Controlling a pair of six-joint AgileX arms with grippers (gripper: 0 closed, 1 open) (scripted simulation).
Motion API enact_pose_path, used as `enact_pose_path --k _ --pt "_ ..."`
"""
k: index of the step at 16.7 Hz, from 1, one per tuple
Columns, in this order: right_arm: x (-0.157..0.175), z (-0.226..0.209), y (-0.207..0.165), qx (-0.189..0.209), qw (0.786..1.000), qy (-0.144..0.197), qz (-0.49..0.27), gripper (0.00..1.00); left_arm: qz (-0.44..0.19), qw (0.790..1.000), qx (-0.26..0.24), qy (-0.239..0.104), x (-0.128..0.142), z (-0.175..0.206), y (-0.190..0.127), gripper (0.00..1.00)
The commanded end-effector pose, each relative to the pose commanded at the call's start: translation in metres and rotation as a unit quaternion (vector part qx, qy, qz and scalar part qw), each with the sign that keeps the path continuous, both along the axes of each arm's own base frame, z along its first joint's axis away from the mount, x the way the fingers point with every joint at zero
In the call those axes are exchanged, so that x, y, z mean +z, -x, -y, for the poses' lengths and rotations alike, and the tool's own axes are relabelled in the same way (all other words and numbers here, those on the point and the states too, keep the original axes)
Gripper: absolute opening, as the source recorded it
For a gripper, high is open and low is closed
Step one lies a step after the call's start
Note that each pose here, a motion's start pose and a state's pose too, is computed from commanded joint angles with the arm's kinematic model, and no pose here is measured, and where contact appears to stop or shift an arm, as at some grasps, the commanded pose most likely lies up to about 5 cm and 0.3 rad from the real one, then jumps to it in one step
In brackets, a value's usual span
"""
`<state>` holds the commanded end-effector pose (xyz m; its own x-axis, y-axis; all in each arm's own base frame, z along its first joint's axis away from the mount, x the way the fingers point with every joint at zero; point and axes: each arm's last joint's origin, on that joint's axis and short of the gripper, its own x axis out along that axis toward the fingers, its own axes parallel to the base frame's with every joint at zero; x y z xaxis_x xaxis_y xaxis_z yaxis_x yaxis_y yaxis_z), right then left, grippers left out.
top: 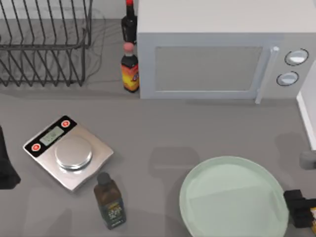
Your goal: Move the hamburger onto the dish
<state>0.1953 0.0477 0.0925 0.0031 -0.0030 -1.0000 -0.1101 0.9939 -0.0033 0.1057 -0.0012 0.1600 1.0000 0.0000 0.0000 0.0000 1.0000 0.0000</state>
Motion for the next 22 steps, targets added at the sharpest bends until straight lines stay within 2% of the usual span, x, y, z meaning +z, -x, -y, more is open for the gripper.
enact_pose_path --k 13,21,22 --pt "0.0 0.0 0.0 0.0 1.0 0.0 0.0 0.02 0.0 1.0 0.0 0.0 0.0 0.0 0.0 1.0" --pt "0.0 0.0 0.0 0.0 1.0 0.0 0.0 0.0 0.0 1.0 0.0 0.0 0.0 0.0 0.0 1.0" --pt "0.022 -0.001 -0.002 -0.001 1.0 -0.003 0.015 0.0 0.0 1.0 0.0 0.0 0.0 0.0 0.0 1.0"
